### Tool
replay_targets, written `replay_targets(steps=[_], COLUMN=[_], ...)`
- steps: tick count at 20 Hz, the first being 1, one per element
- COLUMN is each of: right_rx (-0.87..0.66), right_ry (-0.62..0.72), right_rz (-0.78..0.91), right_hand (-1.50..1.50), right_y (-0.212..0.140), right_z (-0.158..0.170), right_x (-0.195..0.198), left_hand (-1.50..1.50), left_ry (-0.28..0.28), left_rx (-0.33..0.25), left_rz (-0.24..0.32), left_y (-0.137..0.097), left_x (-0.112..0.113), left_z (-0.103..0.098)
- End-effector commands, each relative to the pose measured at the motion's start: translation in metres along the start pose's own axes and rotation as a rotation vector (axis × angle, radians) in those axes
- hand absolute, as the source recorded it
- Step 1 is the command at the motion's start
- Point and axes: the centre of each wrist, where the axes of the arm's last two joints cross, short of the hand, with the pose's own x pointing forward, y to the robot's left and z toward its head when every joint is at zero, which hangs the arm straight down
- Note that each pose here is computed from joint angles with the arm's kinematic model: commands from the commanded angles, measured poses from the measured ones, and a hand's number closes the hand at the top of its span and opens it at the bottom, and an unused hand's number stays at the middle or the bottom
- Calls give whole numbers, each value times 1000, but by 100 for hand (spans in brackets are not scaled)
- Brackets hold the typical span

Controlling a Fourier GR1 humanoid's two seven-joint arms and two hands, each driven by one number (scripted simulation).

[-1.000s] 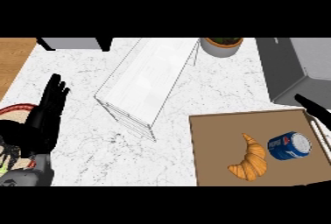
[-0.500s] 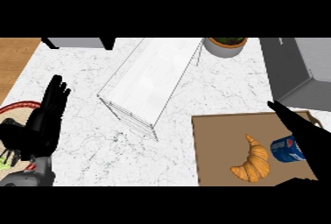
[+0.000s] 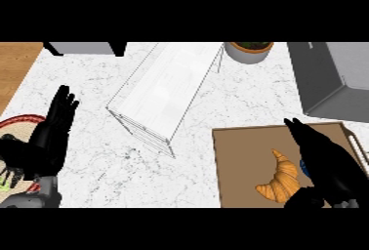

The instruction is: Pick the croissant from the tray and place it in the tiered shelf

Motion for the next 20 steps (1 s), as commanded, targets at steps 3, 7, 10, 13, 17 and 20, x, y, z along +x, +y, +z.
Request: replay_targets(steps=[3,7,10,13,17,20], right_rx=[18,26,23,56,44,28], right_ry=[136,126,122,132,131,117], right_rz=[23,27,25,40,43,17], right_hand=[-150,-150,-150,-150,-150,-150], right_y=[24,22,37,64,82,54], right_z=[-3,-12,-20,-30,-19,-29], right_x=[7,3,-3,-12,-14,-27], left_hand=[0,0,0,0,0,0], left_ry=[-4,-2,-14,3,0,-7], left_rx=[16,18,10,32,22,24], left_rz=[0,6,0,10,1,-2], left_y=[8,-2,10,9,4,11], left_x=[9,10,2,-5,4,21], left_z=[7,15,0,-7,8,-7])
